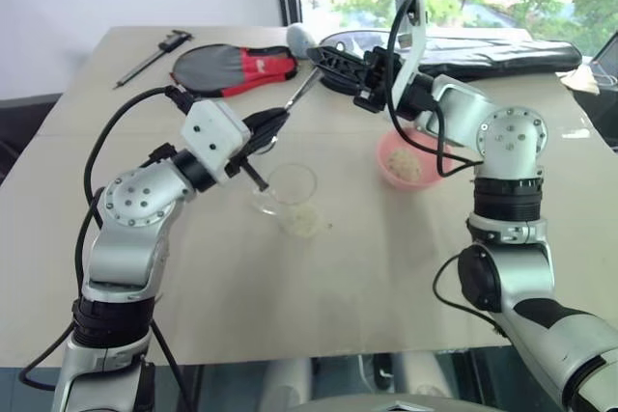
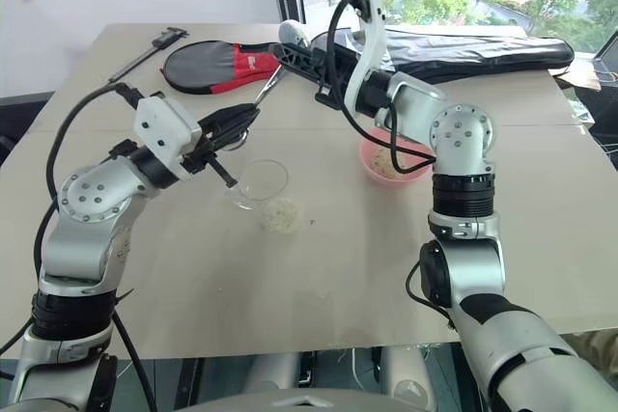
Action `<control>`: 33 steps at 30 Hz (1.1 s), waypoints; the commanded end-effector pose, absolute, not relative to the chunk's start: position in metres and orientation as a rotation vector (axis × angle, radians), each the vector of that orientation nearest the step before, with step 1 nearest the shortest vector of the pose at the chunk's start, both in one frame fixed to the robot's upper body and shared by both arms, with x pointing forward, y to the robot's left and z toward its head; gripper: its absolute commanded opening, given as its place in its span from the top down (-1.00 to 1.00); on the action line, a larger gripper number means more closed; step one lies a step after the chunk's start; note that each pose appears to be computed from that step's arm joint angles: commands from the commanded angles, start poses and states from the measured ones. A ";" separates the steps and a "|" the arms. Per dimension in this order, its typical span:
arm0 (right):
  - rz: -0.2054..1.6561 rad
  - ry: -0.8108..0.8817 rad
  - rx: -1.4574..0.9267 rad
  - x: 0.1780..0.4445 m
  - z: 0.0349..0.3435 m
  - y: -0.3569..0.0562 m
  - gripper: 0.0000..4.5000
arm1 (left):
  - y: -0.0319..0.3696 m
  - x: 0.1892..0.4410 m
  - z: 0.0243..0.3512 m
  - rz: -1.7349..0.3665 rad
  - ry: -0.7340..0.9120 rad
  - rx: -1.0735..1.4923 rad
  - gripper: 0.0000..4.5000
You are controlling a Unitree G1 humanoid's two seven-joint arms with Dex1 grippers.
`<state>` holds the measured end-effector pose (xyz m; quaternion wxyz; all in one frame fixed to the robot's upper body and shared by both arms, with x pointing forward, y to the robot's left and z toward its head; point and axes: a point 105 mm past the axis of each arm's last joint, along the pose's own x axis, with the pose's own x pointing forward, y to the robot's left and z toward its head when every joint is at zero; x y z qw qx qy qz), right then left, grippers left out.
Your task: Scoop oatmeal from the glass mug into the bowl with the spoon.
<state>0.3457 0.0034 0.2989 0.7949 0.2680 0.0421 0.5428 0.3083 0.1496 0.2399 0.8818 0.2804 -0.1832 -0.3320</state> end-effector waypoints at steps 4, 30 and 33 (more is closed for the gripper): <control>1.167 0.028 0.596 0.345 0.315 0.003 1.00 | 0.158 0.304 0.253 -0.611 -0.423 0.625 -0.26; 0.725 0.017 0.902 0.377 0.305 -0.092 1.00 | 0.209 0.261 0.138 -0.593 -0.027 0.162 -0.26; 0.697 0.014 0.896 0.375 0.305 -0.099 1.00 | 0.208 0.271 0.134 -0.606 -0.026 0.164 -0.26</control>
